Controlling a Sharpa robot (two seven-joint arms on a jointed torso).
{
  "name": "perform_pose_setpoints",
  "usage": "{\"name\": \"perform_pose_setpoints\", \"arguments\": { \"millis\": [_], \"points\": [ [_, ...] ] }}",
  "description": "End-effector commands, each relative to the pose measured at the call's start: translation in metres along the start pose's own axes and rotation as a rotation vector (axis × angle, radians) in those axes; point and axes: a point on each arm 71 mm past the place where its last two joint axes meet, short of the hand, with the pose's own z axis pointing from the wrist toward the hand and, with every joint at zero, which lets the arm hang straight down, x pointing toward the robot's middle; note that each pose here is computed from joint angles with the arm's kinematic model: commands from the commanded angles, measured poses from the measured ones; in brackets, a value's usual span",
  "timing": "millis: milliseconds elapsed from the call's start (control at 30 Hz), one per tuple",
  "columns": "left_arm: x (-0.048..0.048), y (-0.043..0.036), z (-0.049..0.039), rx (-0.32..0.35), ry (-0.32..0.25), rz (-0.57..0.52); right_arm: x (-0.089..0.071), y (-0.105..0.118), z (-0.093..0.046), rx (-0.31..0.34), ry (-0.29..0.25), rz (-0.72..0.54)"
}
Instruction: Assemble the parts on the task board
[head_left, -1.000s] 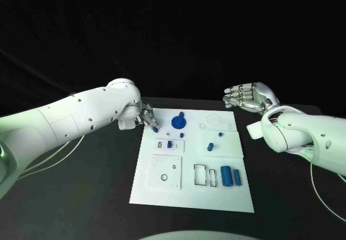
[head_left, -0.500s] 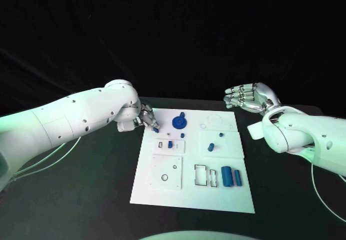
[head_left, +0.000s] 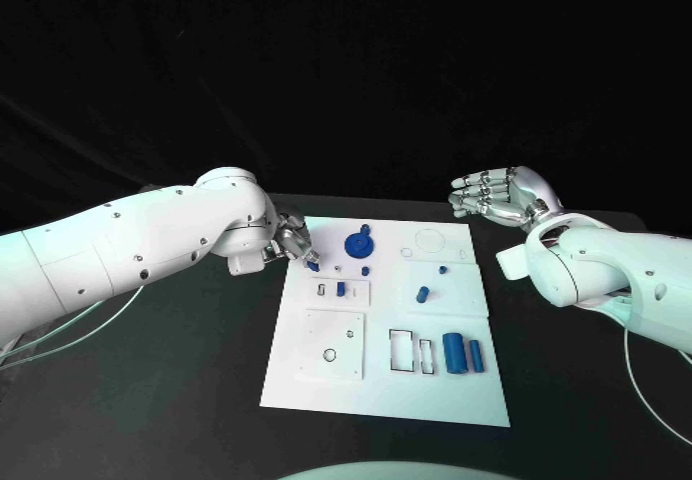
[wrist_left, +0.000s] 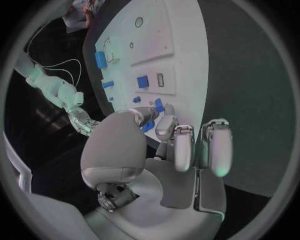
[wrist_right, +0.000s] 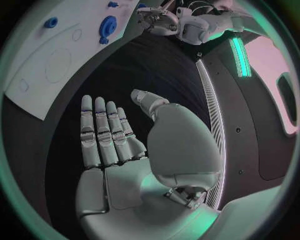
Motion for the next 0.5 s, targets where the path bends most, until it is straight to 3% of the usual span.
{"name": "perform_pose_setpoints", "arguments": {
  "millis": [33,500],
  "points": [
    [0.0020,-0.0030,-0.0029,0.026,-0.048,0.019,0.002,0.000,-0.001,-0.010,0.016,0.002],
    [0.0178,-0.0070,-0.0092,0.066,-0.088,0.085,0.003,-0.002,-0.002,-0.005,0.019,0.004]
  ]
}}
